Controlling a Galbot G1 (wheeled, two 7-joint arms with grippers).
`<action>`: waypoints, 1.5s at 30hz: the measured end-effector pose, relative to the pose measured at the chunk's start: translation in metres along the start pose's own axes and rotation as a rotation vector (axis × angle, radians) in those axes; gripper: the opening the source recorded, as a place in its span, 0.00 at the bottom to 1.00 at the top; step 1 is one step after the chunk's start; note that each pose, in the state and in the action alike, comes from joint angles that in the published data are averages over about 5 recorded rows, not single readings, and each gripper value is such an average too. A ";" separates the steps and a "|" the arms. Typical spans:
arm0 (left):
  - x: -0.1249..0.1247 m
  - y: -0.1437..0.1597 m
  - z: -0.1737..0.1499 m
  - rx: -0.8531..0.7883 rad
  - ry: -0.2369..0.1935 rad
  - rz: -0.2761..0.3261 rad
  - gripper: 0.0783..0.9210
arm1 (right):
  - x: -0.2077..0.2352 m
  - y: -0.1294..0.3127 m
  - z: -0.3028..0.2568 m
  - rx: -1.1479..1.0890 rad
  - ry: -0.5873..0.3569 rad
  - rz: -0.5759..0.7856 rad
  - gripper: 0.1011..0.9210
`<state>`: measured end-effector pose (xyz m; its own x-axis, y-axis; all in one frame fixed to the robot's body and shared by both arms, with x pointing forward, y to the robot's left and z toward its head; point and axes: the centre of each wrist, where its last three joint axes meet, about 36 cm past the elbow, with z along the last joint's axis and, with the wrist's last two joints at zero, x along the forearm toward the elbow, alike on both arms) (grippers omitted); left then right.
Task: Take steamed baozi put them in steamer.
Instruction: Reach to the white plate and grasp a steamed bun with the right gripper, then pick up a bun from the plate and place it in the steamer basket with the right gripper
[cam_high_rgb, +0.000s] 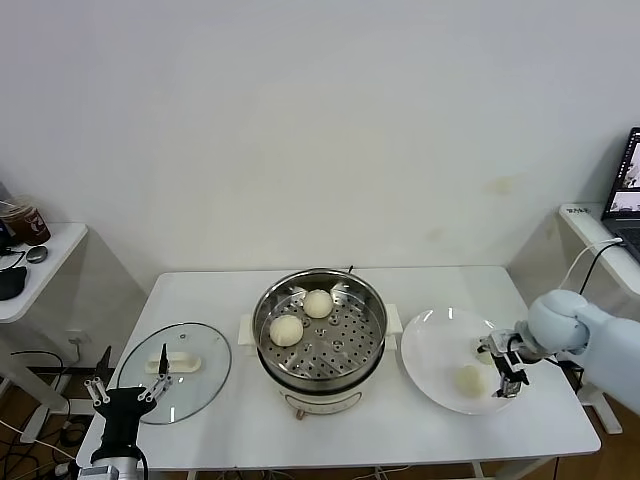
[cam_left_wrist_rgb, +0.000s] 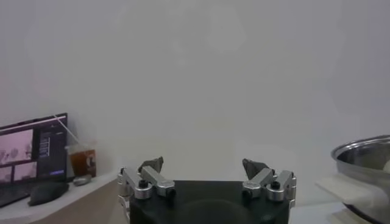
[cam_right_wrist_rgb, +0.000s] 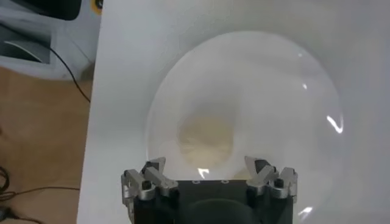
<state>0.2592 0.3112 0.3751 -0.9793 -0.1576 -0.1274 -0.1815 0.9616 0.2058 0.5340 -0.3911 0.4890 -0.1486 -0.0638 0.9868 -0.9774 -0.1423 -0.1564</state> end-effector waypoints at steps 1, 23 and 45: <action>0.000 0.001 0.000 -0.001 0.000 -0.001 0.88 | -0.004 0.000 0.000 -0.003 0.000 -0.001 0.88; -0.001 0.005 0.004 -0.006 0.001 -0.015 0.88 | -0.043 -0.008 -0.008 -0.040 0.000 0.002 0.60; -0.008 0.003 -0.003 0.007 -0.026 -0.009 0.88 | 0.140 -0.117 -0.059 0.126 -0.186 0.190 0.59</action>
<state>0.2661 0.3144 0.3792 -0.9749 -0.1604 -0.1543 -0.1896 0.9616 0.1983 0.6188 -0.3249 0.6476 -0.2862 -0.2791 0.9166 -0.9066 -0.2308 -0.3534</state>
